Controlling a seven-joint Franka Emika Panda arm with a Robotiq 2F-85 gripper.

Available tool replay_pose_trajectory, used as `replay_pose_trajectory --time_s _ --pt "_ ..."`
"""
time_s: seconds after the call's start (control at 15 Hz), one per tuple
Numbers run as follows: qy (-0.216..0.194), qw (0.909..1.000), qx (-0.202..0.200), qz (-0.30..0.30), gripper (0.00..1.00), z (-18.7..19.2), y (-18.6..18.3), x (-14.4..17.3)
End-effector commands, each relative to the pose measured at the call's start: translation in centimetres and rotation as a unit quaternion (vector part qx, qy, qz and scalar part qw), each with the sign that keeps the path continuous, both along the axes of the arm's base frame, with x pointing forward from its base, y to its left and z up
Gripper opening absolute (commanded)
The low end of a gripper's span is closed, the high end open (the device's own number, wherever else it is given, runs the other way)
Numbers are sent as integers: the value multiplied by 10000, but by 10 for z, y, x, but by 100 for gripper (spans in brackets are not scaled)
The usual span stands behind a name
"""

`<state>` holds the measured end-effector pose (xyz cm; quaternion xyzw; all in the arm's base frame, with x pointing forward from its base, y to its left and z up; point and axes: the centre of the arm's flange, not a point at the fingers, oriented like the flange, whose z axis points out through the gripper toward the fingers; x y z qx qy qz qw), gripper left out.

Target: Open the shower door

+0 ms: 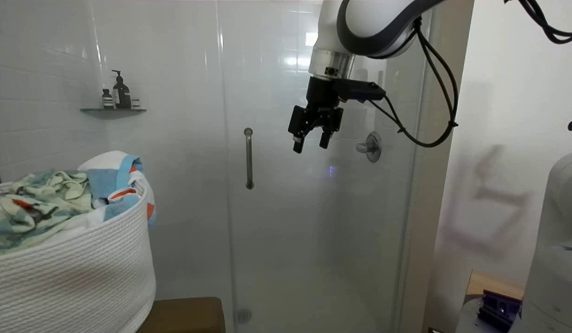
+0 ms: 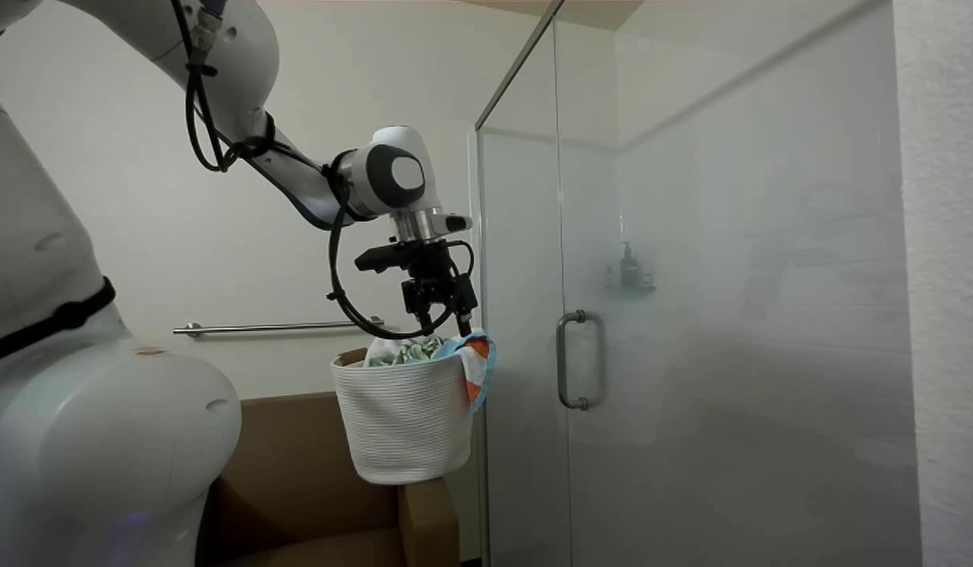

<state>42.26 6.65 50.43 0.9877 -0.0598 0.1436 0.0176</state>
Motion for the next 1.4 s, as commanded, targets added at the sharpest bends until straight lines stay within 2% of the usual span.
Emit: replay_pose_trajectory --time_s 0.0,0.4,0.6,0.67,0.87,0.93,1.2,1.33 --pt "-196 9998 -4 91 100 -11 7 2" --pt "-968 9944 254 326 100 -43 -21 46" --pt "-1055 9913 509 603 100 -56 -55 62" --pt "-947 9900 756 729 100 -60 -68 66" --pt "-981 9798 1116 1335 100 -64 -98 66" --pt "-931 9881 841 891 100 -64 -59 61" --pt "-943 9879 802 936 100 -64 -59 61" --pt "-944 9879 725 994 100 -63 -71 66"
